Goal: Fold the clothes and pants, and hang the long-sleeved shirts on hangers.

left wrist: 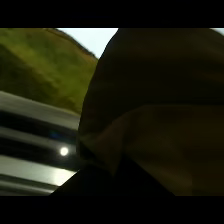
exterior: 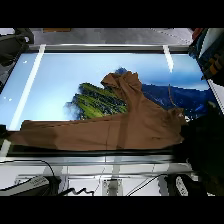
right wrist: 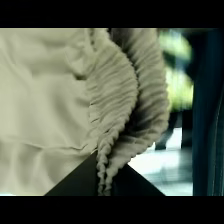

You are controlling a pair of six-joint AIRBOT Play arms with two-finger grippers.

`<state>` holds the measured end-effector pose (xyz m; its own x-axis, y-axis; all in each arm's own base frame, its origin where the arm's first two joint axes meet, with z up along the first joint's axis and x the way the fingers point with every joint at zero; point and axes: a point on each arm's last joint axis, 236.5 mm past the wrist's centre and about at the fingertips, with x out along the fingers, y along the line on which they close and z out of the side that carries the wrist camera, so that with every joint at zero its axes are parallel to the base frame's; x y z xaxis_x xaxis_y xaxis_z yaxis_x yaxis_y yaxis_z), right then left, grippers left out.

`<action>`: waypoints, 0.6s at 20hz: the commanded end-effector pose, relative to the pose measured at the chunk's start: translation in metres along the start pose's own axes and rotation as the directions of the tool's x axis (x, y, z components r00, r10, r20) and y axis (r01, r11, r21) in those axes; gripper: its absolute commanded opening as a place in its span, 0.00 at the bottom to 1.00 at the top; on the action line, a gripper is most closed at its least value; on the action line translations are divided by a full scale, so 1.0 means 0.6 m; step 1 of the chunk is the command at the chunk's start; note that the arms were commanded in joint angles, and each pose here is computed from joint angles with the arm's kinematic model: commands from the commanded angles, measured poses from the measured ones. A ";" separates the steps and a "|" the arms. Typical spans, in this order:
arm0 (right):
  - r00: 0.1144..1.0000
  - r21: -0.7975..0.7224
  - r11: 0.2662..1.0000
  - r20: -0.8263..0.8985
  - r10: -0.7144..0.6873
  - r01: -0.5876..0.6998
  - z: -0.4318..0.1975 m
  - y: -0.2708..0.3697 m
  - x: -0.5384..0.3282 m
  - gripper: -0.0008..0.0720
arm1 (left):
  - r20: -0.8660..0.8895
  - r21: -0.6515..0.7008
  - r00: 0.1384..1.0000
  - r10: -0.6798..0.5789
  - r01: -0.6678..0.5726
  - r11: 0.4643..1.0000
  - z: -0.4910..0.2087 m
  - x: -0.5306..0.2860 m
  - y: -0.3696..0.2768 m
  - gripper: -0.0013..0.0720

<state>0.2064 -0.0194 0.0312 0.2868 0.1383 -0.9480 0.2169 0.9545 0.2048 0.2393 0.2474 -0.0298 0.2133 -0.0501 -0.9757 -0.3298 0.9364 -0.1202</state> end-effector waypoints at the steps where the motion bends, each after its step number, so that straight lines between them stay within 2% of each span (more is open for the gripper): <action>1: 0.985 -0.014 0.995 -0.146 -0.097 0.096 -0.091 -0.036 -0.002 0.06 | -0.146 0.061 0.980 0.137 -0.129 0.990 -0.066 -0.005 0.063 0.05; 5: 0.971 -0.016 0.993 -0.206 -0.120 0.119 -0.110 -0.047 -0.003 0.06 | -0.150 0.064 0.978 0.143 -0.135 0.989 -0.066 0.000 0.068 0.05; 6: 0.972 -0.016 0.993 -0.205 -0.119 0.118 -0.110 -0.046 -0.003 0.06 | -0.155 0.064 0.978 0.140 -0.131 0.989 -0.066 0.003 0.068 0.08; 7: 0.972 -0.016 0.993 -0.202 -0.120 0.120 -0.109 -0.047 -0.003 0.25 | -0.159 0.054 0.978 0.136 -0.129 0.990 -0.068 0.005 0.067 0.34; 8: 0.973 -0.017 0.993 -0.195 -0.121 0.120 -0.106 -0.047 -0.003 0.67 | -0.161 0.002 0.978 0.136 -0.137 0.991 -0.068 0.006 0.067 0.90; 9: 0.976 -0.024 0.992 -0.177 -0.126 0.124 -0.099 -0.049 -0.001 0.96 | -0.139 -0.077 0.979 0.151 -0.163 0.984 -0.059 0.006 0.074 0.98; 10: 0.981 -0.029 0.991 -0.136 -0.137 0.134 -0.083 -0.053 0.000 0.97 | -0.127 -0.119 0.979 0.160 -0.175 0.977 -0.055 0.006 0.077 0.98; 12: 0.988 -0.030 0.988 -0.029 -0.151 0.150 -0.041 -0.059 0.003 0.97 | -0.102 -0.120 0.982 0.157 -0.169 0.978 -0.040 0.007 0.070 0.98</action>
<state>0.1544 -0.0354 0.0126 0.1293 0.0471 -0.9905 0.2319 0.9697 0.0764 0.1961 0.2746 -0.0443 0.0406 0.0424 -0.9983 -0.4066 0.9134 0.0223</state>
